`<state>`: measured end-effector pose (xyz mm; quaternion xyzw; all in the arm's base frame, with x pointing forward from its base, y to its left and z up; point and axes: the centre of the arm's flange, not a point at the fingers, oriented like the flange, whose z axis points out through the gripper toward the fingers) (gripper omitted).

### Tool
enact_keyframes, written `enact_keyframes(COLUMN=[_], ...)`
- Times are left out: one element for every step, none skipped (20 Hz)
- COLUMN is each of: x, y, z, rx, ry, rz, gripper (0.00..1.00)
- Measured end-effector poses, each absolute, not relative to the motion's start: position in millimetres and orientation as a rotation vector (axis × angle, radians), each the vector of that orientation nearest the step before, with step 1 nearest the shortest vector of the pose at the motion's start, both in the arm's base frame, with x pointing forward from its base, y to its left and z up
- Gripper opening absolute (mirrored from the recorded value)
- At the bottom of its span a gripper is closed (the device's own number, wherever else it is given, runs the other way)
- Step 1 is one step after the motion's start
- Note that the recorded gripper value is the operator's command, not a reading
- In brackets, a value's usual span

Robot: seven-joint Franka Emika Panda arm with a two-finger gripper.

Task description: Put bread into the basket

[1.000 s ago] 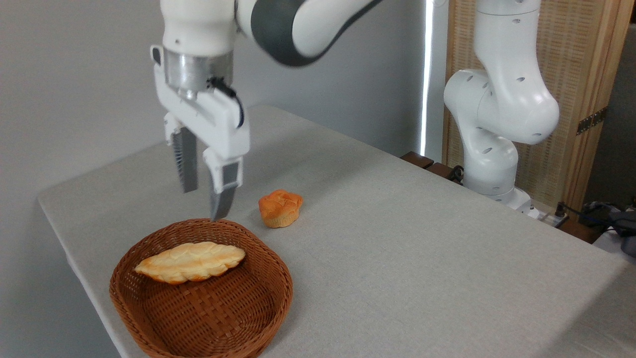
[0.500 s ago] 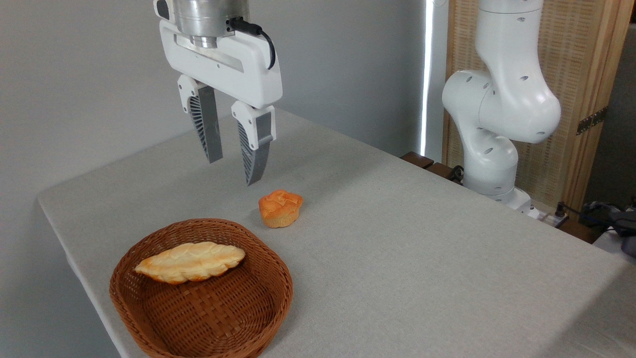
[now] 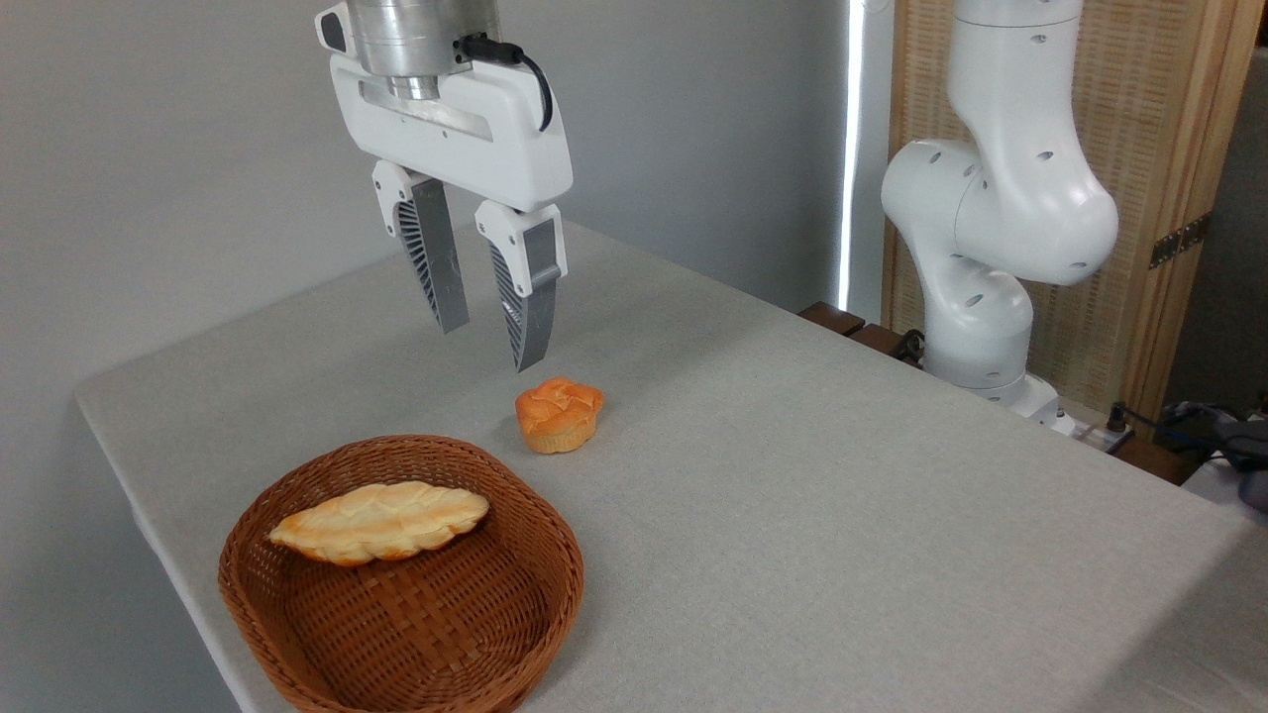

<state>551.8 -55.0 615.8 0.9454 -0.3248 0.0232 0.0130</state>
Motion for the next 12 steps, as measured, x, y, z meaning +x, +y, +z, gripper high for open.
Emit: enact_keyframes(x=[551.2, 550.9, 550.8, 550.4, 550.0, 549.8, 549.8, 549.8, 549.8, 549.8, 549.8, 549.9], y=[-54.7, -53.8, -52.8, -52.2, -51.9, -51.8, -51.8, -51.8, -51.7, -51.7, -51.7, -51.7], z=[615.9, 616.0, 615.7, 615.0, 614.2, 613.9, 613.8, 613.8, 613.8, 613.9, 613.9, 613.8], rx=[2.947, 2.953, 2.961, 2.965, 2.966, 2.966, 2.966, 2.966, 2.966, 2.966, 2.966, 2.966], ry=[-1.013, -1.016, -1.020, -1.021, -1.022, -1.022, -1.022, -1.022, -1.022, -1.022, -1.022, -1.022], rz=[0.062, 0.053, 0.044, 0.032, 0.021, 0.017, 0.016, 0.016, 0.016, 0.016, 0.016, 0.016], gripper=[1.00, 1.00, 1.00, 1.00, 1.00, 1.00, 1.00, 1.00, 1.00, 1.00, 1.00, 1.00])
